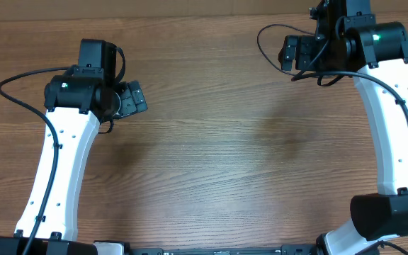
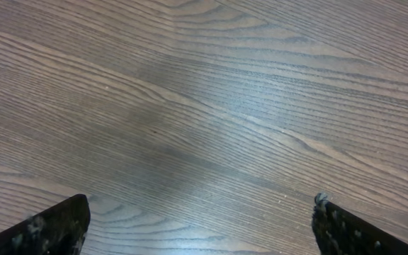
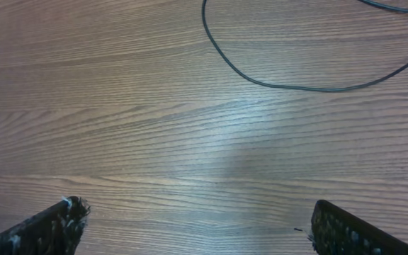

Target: Untangle cables

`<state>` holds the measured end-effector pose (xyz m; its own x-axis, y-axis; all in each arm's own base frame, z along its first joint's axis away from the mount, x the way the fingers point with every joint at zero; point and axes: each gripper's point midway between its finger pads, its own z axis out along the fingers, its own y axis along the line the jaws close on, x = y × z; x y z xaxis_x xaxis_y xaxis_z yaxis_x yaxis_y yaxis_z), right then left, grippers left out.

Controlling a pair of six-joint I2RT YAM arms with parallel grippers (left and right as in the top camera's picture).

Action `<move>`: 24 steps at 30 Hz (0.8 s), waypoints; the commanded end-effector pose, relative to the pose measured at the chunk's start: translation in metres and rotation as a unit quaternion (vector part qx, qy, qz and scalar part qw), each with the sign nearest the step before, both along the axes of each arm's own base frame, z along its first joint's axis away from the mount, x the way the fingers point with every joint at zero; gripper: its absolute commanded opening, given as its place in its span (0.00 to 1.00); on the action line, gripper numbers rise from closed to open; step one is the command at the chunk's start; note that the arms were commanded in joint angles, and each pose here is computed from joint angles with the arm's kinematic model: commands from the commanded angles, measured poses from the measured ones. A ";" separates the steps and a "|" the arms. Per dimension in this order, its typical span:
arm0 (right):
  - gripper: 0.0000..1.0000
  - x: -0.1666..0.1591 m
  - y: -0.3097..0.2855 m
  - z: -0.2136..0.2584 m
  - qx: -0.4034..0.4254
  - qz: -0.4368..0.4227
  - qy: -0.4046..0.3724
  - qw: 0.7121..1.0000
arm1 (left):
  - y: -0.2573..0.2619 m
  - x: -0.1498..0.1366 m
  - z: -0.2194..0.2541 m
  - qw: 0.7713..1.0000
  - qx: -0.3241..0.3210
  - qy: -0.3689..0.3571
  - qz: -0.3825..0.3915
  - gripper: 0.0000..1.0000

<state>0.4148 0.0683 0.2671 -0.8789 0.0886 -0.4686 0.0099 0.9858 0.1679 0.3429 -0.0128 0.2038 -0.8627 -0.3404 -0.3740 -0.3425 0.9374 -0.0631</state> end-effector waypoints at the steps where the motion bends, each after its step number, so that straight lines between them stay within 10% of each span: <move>1: 1.00 0.001 -0.003 -0.001 -0.005 -0.007 0.000 1.000 | 0.000 0.002 0.004 1.000 0.002 -0.006 -0.009 1.00; 24: 1.00 0.001 -0.003 -0.001 -0.004 -0.007 0.000 1.000 | 0.002 0.001 0.005 1.000 0.011 -0.006 -0.017 1.00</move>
<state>0.4148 0.0682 0.2669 -0.8790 0.0894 -0.4683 0.0110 0.9858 0.1676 0.3428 -0.0127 0.2038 -0.8692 -0.3227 -0.3747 -0.3265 0.9436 -0.0554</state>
